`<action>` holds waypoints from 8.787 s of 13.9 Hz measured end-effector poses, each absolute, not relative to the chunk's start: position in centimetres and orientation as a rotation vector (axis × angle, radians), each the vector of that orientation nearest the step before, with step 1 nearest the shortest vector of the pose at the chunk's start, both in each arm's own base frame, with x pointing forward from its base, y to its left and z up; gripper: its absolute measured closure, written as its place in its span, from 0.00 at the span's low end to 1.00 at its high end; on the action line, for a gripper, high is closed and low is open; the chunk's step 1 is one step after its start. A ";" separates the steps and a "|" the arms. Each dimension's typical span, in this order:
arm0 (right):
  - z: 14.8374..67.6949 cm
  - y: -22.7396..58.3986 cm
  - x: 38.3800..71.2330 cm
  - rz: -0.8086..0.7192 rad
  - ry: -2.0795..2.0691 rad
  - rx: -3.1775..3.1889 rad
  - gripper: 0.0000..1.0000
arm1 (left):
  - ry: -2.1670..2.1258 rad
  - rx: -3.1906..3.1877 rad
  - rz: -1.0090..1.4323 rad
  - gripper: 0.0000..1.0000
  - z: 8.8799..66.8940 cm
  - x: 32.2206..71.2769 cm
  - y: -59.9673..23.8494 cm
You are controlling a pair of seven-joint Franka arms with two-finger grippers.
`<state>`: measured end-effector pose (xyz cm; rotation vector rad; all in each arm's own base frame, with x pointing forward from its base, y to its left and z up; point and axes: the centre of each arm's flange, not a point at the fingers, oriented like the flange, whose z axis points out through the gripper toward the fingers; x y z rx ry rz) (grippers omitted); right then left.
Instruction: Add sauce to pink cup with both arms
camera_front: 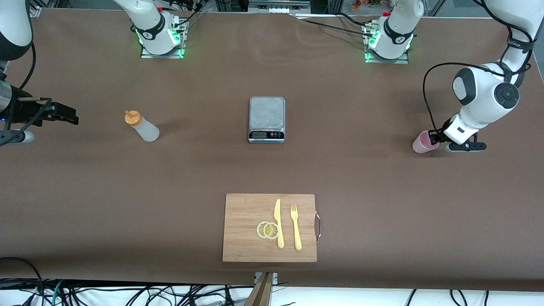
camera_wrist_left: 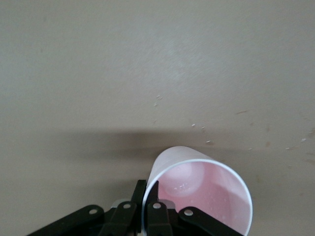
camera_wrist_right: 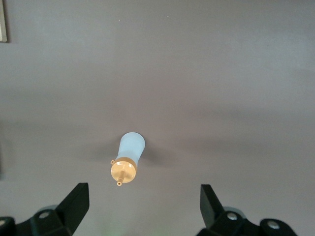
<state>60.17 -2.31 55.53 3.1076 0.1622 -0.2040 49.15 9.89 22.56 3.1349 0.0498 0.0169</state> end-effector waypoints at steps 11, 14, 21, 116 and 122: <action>55.2 -3.6 60.6 -0.185 0.458 3.085 0.00 | 0.472 3.025 -0.014 0.96 32.7 52.8 -14.0; 55.0 -3.7 60.8 -0.181 0.592 3.067 0.00 | 0.607 2.950 -0.020 0.96 34.9 50.7 -23.0; 52.4 -8.4 61.6 -0.130 1.126 3.036 0.00 | 0.772 2.853 -0.129 0.96 35.8 44.0 -39.0; 32.7 38.5 48.2 -0.143 2.188 1.921 0.68 | 0.323 3.106 -0.112 0.00 57.2 54.6 6.1; 31.3 40.7 46.1 -0.195 2.146 1.882 0.68 | 0.323 3.103 -0.113 0.00 57.2 54.6 6.0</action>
